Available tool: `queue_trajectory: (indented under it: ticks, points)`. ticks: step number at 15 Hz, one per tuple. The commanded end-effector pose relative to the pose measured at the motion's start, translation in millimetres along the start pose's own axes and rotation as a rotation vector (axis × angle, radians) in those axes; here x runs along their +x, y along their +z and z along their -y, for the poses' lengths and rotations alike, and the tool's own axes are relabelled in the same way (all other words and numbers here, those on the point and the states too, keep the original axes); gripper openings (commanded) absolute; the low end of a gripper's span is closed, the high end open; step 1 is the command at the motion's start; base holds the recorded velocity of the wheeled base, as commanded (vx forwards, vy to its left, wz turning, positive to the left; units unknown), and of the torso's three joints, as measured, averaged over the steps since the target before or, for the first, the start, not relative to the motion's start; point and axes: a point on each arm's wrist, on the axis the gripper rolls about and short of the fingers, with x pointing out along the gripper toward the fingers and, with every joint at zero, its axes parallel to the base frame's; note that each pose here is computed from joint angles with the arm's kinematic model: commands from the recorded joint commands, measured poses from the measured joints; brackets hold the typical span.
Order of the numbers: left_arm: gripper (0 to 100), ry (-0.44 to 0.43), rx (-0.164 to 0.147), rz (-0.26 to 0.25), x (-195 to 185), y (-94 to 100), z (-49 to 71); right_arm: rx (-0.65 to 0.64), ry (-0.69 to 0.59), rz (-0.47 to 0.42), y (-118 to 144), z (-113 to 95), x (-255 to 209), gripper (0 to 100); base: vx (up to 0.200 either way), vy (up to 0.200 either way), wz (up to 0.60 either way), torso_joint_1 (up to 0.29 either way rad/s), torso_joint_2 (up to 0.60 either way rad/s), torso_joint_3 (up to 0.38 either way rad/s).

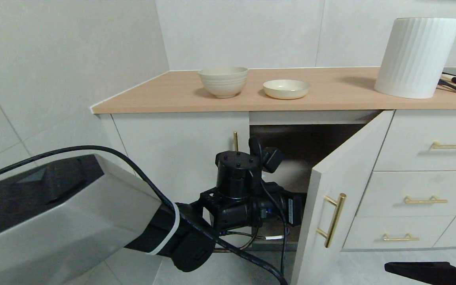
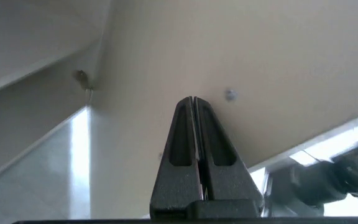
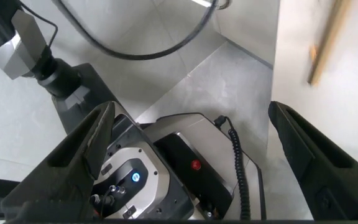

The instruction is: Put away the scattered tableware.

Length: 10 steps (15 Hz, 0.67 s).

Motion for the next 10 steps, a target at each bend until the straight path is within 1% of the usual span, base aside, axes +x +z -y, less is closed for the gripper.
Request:
queue_trajectory:
  ticks: [1, 3, 4, 5, 6, 7, 8, 9, 10]
  points:
    - [0, 0.018, -0.003, 0.003, 5, -1.8, -3.7, 0.001, 0.001, -0.003, 0, 0, 1, 100, 0.0, 0.0, 0.0, 0.0, 0.0, 0.0]
    - [0, 0.035, -0.001, 0.014, 5, -0.9, -3.7, 0.0, 0.001, -0.001, 0, 0, 0, 100, 0.0, 0.0, 0.0, 0.0, 0.0, 0.0]
    - [0, 0.062, 0.003, 0.034, 5, 0.6, 0.6, -0.002, 0.006, 0.007, 1, -1, -1, 100, 0.0, 0.0, 0.0, 0.0, 0.0, 0.0]
    - [0, 0.062, 0.009, 0.037, 7, -0.2, 5.7, -0.003, 0.008, 0.009, 1, -1, -2, 100, 0.0, 0.0, 0.0, 0.0, 0.0, 0.0]
    - [0, 0.019, 0.027, 0.044, 12, -0.1, 27.7, -0.013, 0.029, 0.021, 2, -4, -4, 100, 0.0, 0.0, 0.0, 0.0, 0.0, 0.0]
    - [0, -0.051, 0.042, 0.04, 10, 1.0, 55.2, -0.025, 0.056, 0.037, 1, -7, -9, 100, 0.0, 0.0, 0.0, 0.0, 0.0, 0.0]
    - [0, -0.113, 0.051, 0.01, 7, -3.4, 76.2, -0.038, 0.08, 0.056, 1, -10, -14, 100, 0.0, 0.0, 0.0, 0.0, 0.0, 0.0]
    - [0, -0.259, 0.065, -0.075, -5, -16.3, 112.5, -0.061, 0.153, 0.085, 0, -16, -25, 100, 0.0, 0.0, 0.0, 0.0, 0.0, 0.0]
    - [0, -0.305, 0.069, -0.106, -12, -21.4, 121.2, -0.075, 0.188, 0.089, -2, -16, -28, 100, 0.0, 0.0, 0.0, 0.0, 0.0, 0.0]
